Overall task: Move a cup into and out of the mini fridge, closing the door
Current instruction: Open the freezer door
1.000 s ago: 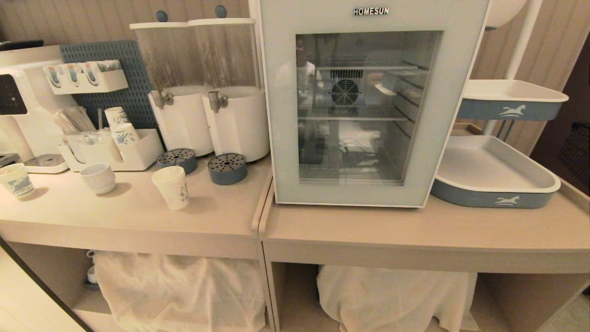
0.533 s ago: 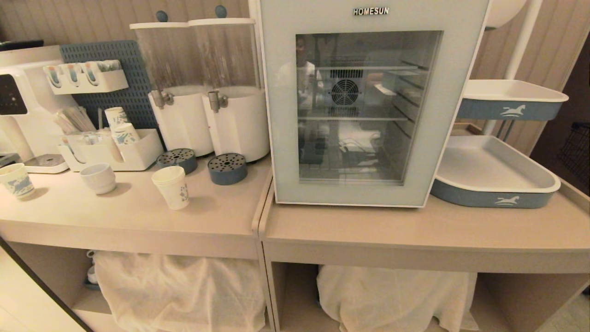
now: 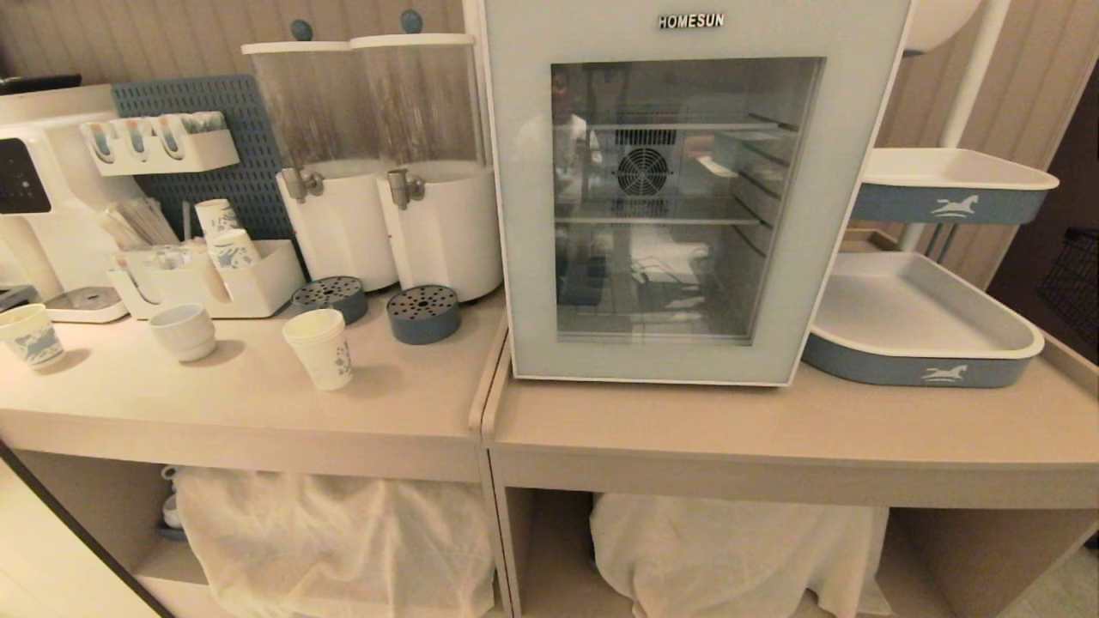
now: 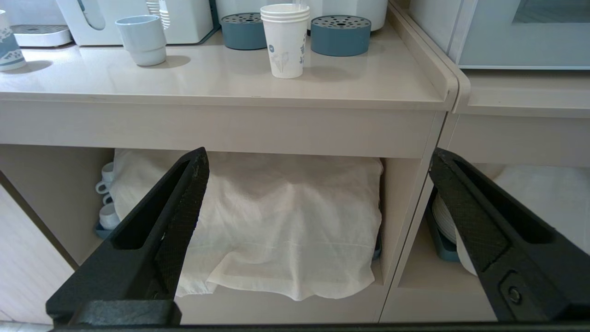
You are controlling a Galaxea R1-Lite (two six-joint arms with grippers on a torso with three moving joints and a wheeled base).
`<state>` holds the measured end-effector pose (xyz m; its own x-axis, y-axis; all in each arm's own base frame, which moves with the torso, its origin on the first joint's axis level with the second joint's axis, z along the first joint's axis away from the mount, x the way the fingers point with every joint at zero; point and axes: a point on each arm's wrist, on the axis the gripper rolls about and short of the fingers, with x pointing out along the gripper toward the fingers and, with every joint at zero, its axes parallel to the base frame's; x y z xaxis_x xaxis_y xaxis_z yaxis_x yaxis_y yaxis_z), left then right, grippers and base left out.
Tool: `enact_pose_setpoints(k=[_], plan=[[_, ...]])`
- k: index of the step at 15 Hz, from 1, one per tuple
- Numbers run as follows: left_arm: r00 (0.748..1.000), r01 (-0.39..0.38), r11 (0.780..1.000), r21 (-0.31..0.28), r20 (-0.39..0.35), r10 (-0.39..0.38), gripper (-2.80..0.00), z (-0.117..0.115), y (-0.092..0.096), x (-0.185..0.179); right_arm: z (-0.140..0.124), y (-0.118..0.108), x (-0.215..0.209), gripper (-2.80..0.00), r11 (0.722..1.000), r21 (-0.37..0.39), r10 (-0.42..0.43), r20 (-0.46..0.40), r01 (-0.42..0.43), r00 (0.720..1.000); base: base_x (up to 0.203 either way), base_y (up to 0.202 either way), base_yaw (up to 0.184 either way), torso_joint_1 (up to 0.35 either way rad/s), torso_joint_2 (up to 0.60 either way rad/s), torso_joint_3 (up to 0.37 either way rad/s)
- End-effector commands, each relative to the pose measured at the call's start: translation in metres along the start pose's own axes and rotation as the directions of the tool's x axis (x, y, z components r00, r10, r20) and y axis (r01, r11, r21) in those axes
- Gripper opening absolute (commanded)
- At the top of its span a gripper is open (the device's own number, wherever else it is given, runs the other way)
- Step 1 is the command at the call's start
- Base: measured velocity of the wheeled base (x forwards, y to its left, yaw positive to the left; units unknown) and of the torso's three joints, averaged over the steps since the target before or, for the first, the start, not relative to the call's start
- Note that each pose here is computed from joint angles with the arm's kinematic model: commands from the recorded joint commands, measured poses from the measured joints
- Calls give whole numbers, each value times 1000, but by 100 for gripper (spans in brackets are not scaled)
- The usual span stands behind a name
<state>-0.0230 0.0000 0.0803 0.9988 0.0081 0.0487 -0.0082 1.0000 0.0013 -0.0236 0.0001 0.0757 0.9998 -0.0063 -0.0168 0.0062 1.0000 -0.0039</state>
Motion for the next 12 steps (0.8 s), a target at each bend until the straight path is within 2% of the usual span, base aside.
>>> enact_pose_setpoints(k=[1, 12], plan=[[1000, -1, 1000, 0, -20, 1, 0, -5, 0, 1, 0, 0, 0, -280, 1000, 1, 0, 0, 0, 1000, 0, 0, 0, 0, 0, 0], [1000, 0, 1000, 0, -20, 0, 0, -5, 0, 1, 0, 0, 0, -280, 1000, -1, 0, 0, 0, 1000, 0, 0, 0, 0, 0, 0]])
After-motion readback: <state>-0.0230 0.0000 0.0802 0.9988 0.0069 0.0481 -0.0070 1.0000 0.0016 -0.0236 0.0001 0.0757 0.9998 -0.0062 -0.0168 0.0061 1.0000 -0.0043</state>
